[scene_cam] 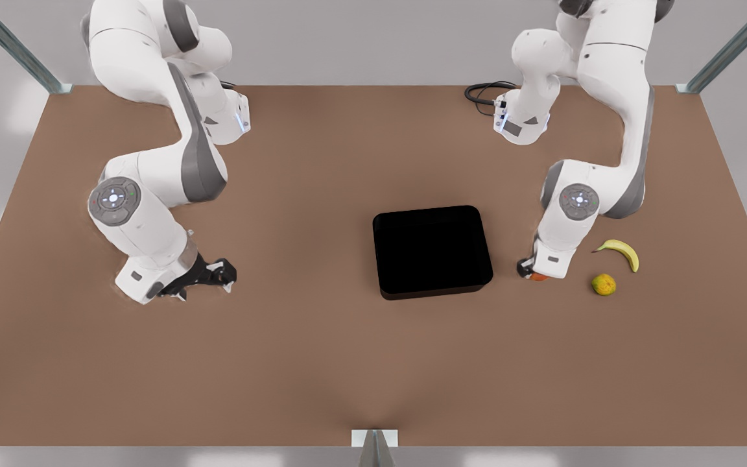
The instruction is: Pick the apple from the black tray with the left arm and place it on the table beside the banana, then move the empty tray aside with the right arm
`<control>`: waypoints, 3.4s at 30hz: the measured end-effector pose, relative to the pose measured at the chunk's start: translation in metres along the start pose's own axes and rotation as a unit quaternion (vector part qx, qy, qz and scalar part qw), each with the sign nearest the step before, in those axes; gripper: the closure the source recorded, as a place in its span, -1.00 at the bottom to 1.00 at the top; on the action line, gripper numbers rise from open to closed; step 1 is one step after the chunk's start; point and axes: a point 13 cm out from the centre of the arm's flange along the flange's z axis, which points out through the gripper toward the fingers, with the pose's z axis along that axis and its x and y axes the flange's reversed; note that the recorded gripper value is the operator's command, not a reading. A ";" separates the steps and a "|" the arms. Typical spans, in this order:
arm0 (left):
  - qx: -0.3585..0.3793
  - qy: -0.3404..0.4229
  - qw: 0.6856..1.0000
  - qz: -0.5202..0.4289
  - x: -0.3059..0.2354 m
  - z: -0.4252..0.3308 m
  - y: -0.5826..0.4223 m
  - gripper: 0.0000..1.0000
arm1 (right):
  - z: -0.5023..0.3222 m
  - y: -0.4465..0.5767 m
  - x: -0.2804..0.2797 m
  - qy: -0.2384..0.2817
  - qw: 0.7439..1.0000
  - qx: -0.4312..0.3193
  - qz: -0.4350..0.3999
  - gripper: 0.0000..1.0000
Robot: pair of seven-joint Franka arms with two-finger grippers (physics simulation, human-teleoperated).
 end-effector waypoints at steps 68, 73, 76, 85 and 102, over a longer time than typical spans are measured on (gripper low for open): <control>0.088 0.055 0.978 0.178 -0.084 -0.164 0.090 -1.00 | 0.215 0.337 0.107 0.001 0.991 -0.047 0.127 0.71; 0.088 0.055 0.978 0.180 -0.084 -0.164 0.091 -1.00 | 0.149 0.291 0.094 0.013 0.991 -0.033 0.129 0.73; 0.088 0.055 0.978 0.181 -0.084 -0.164 0.091 -1.00 | 0.121 0.266 0.097 0.027 0.993 -0.019 0.118 0.76; 0.088 0.055 0.978 0.183 -0.084 -0.164 0.091 -1.00 | 0.059 0.077 0.073 0.080 0.983 -0.010 0.168 0.80; 0.088 0.056 0.977 0.185 -0.084 -0.163 0.091 -1.00 | 0.021 -0.254 0.116 0.099 0.990 -0.032 0.092 0.82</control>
